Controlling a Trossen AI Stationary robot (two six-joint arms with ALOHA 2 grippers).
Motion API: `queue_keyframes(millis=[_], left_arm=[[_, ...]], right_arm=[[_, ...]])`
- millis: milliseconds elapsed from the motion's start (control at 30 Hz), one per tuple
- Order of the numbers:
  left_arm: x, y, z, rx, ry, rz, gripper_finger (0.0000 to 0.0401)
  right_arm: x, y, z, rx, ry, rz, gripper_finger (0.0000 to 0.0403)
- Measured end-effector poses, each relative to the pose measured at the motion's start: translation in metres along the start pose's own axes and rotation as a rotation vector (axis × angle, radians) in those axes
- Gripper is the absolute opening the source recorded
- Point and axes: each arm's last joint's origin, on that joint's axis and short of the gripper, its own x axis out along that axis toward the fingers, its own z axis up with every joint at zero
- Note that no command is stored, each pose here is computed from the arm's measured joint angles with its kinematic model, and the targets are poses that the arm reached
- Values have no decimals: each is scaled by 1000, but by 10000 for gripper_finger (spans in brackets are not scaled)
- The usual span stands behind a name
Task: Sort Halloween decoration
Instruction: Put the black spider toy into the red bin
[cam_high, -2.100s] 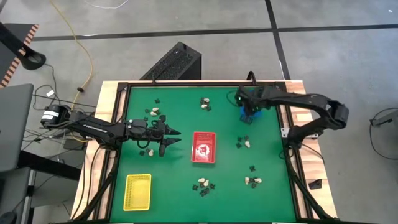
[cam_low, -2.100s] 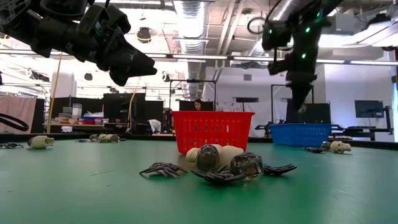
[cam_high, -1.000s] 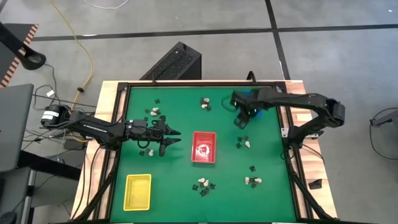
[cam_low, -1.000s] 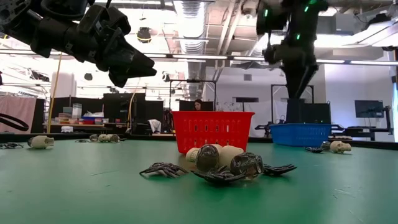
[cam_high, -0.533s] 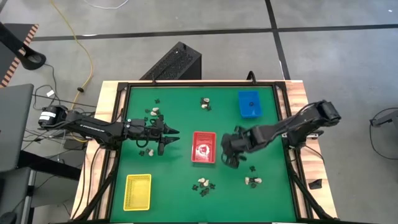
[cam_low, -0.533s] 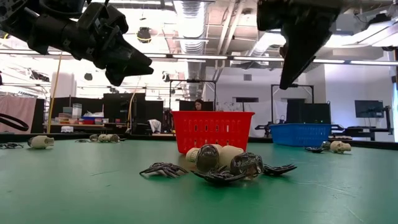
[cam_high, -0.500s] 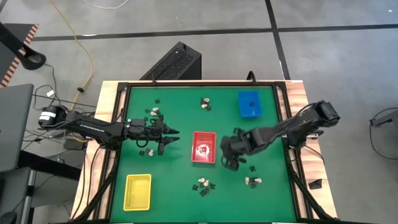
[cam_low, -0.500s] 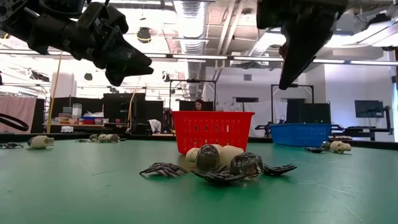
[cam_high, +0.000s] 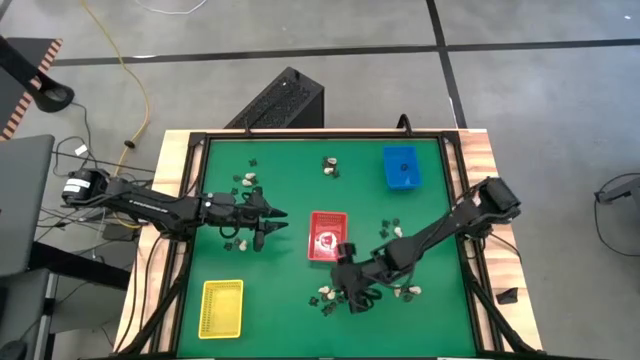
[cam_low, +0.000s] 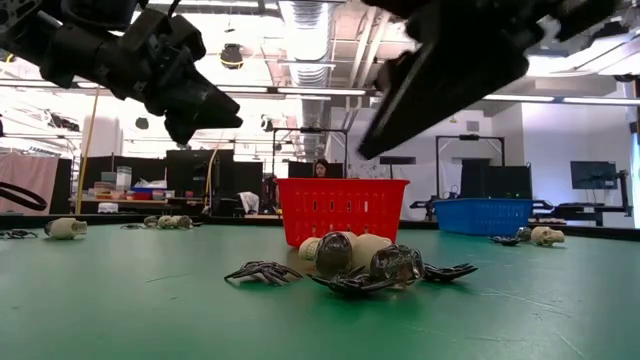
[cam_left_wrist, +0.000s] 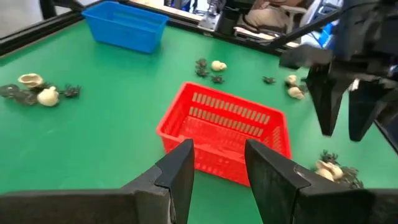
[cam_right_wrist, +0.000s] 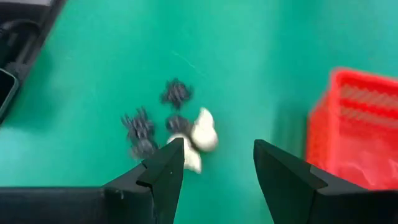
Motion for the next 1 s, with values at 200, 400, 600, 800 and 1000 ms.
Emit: queue_keyframes(millis=[200,400,600,800,1000], left_arm=[[0,-1,0,-9,6,-33,131],[0,-2,0,-11,10,-48,131],[0,-2,0,-12,14,-62,131],[0,-4,0,-9,13,-89,131],[0,-5,2,1,-12,-100,131]], right_arm=[[16,-4,1,-11,-33,82,223],[17,-8,3,-1,-54,78,223],[23,-5,5,20,-93,84,223],[35,10,-8,-12,-44,104,223],[28,25,-6,-99,-86,104,223]])
